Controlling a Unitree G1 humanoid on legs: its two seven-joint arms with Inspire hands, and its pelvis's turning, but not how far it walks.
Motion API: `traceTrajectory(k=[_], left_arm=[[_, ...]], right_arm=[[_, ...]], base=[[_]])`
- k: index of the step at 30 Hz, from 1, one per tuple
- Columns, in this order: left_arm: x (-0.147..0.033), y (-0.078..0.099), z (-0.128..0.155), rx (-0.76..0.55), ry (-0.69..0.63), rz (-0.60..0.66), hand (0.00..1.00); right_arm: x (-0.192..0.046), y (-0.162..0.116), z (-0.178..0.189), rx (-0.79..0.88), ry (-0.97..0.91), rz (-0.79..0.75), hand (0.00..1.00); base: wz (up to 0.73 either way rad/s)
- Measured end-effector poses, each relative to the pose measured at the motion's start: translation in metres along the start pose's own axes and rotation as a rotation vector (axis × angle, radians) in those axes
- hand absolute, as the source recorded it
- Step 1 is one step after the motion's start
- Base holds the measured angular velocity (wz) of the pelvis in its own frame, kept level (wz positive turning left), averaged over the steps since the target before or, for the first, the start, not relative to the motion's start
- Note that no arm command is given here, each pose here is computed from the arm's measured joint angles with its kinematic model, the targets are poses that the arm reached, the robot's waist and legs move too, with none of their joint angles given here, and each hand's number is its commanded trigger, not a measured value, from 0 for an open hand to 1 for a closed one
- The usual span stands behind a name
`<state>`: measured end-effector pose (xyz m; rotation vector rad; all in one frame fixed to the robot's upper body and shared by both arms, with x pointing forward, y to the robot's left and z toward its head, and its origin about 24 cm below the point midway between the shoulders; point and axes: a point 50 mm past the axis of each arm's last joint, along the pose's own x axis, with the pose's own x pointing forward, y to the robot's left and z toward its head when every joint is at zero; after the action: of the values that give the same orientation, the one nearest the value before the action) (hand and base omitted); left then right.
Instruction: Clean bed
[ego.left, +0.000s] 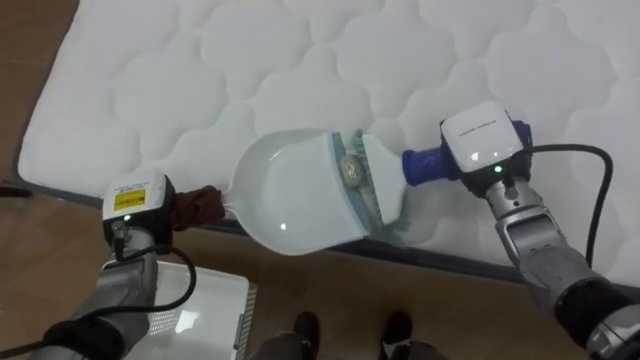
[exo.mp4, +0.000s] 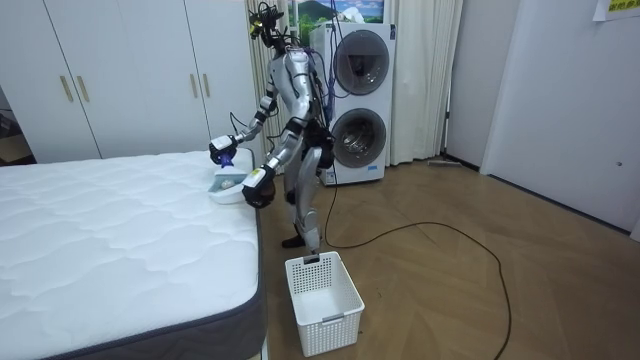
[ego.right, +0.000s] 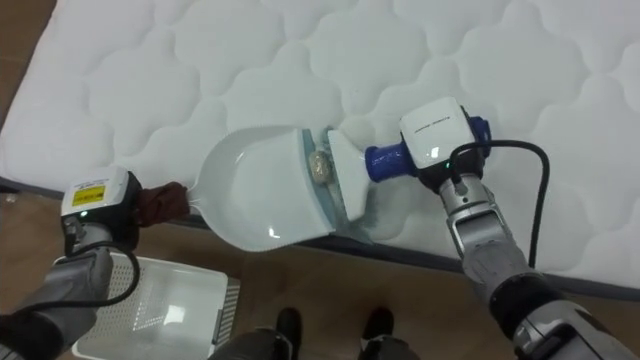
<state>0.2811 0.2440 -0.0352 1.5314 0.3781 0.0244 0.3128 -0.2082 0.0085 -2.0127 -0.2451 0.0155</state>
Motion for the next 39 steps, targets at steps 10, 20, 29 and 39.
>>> traceTrajectory(k=[10,20,29,39], left_arm=[[0.0,0.0001,0.0009,-0.004,-0.006,0.0,1.0],[0.0,0.0005,0.001,-0.004,-0.007,0.007,1.0],[-0.0017,-0.0024,-0.0012,0.002,-0.001,0.001,1.0],[-0.0054,-0.0069,-0.0052,0.006,0.01,0.004,1.0]], right_arm=[[-0.0026,0.0022,-0.0007,0.051,0.026,0.002,1.0],[-0.0013,0.001,-0.0032,0.068,0.041,-0.006,1.0],[-0.0011,0.0004,-0.0025,0.074,0.035,-0.009,1.0],[0.0009,-0.0042,-0.0015,0.083,0.026,-0.031,1.0]], base=[[0.0],[0.0],[-0.02],[-0.01]])
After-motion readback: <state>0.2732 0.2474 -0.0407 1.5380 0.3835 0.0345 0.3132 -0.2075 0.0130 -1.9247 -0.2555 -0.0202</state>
